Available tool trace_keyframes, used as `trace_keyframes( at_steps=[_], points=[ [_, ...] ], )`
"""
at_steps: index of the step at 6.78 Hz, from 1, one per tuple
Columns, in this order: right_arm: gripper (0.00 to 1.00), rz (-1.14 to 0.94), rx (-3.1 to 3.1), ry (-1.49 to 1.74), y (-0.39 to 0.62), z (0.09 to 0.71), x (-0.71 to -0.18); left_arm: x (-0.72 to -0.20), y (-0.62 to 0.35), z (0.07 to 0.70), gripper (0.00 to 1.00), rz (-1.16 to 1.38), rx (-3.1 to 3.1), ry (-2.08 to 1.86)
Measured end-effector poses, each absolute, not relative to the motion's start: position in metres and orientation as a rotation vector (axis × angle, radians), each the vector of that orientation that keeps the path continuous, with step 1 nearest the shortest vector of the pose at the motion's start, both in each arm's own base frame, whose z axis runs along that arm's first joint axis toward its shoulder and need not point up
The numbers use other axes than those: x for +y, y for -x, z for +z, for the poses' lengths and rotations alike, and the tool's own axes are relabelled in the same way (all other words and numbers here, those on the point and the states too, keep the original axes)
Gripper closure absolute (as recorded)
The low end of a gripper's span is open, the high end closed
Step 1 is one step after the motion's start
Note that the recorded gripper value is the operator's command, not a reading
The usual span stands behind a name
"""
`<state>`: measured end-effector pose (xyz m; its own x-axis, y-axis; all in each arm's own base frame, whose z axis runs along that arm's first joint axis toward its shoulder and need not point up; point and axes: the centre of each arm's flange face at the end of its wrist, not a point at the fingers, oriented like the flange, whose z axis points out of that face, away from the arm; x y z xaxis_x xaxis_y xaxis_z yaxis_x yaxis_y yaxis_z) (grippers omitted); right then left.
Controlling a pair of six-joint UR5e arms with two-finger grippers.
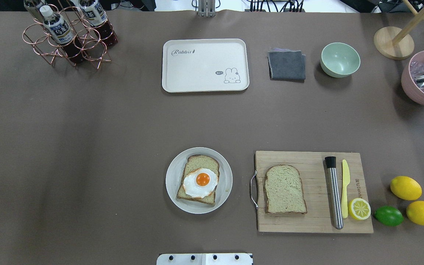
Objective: Make sandwich and place on tray
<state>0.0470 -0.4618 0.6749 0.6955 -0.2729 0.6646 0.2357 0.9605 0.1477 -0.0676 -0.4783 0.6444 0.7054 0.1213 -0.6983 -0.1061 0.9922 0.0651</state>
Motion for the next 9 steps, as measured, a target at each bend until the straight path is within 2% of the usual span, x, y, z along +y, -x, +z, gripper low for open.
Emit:
trace_keyframes(
  at_steps=[5, 9],
  points=[
    [0.00, -0.291, -0.747, -0.075, -0.047, 0.662, -0.472, -0.474, 0.068, 0.648, 0.02, 0.119, 0.781, -0.008],
    [0.00, -0.189, -0.715, -0.009, -0.051, 0.628, -0.472, -0.478, 0.068, 0.638, 0.02, 0.020, 0.781, 0.019]
  ],
)
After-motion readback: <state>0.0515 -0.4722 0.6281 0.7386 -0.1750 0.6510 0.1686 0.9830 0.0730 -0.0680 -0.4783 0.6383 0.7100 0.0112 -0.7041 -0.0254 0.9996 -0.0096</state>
